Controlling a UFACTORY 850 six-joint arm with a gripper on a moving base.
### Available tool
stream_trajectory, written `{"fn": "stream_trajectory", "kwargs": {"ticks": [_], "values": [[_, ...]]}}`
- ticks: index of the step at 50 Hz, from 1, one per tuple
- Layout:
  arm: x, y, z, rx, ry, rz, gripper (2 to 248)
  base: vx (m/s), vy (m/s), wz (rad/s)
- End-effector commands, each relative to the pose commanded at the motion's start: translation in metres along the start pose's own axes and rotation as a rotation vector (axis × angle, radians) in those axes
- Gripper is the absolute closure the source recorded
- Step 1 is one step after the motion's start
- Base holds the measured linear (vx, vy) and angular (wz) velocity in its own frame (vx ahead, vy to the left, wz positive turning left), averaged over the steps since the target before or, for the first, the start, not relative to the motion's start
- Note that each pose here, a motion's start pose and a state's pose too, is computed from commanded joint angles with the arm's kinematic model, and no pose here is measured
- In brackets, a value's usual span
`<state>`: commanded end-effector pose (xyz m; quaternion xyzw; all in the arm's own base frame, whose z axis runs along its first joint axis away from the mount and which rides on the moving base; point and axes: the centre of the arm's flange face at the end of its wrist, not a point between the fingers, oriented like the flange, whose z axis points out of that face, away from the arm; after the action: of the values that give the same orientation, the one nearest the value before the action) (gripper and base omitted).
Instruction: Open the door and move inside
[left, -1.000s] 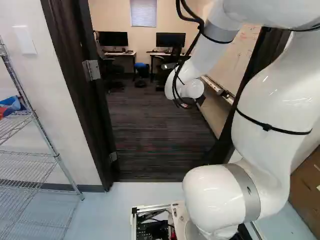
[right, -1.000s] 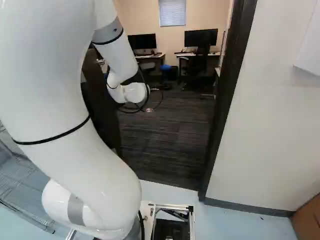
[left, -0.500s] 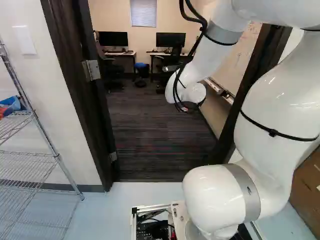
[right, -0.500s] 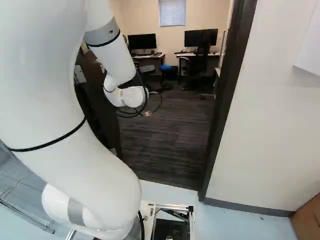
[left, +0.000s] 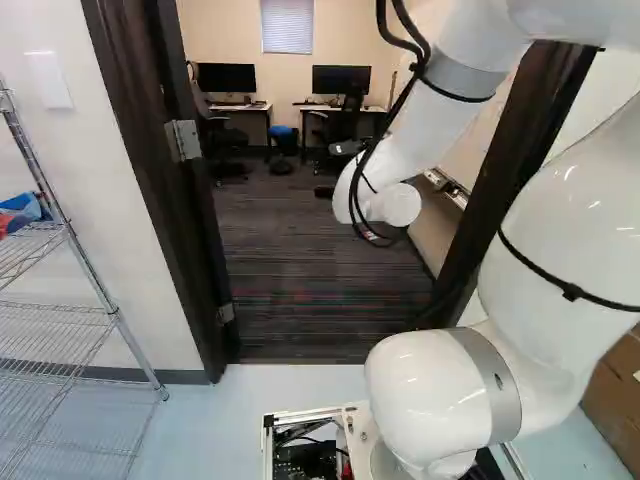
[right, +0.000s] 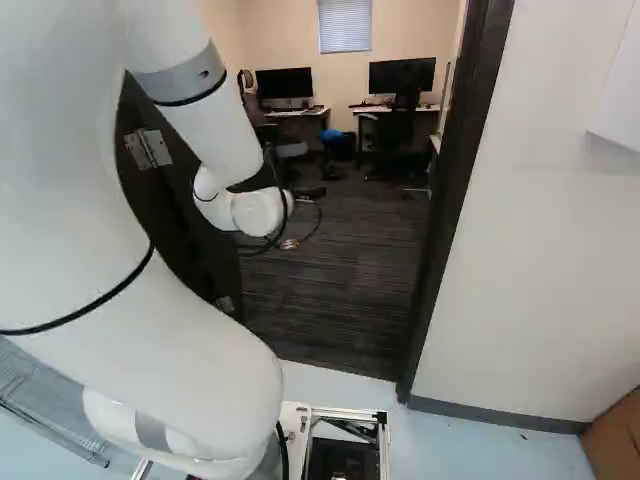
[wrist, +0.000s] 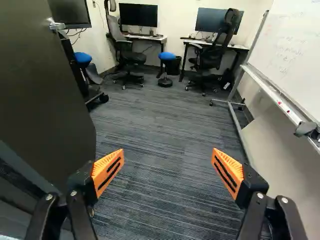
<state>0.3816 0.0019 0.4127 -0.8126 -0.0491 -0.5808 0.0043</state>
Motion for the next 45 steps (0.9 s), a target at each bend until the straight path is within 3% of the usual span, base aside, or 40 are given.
{"fn": "stream_trajectory", "kwargs": {"ticks": [27, 45], "values": [[-0.046, -0.006, -0.054, -0.036, -0.001, 0.047, 3, 0.0, 0.0, 0.0], [-0.067, -0.009, -0.076, -0.053, -0.001, 0.064, 3, 0.0, 0.0, 0.0]]}}
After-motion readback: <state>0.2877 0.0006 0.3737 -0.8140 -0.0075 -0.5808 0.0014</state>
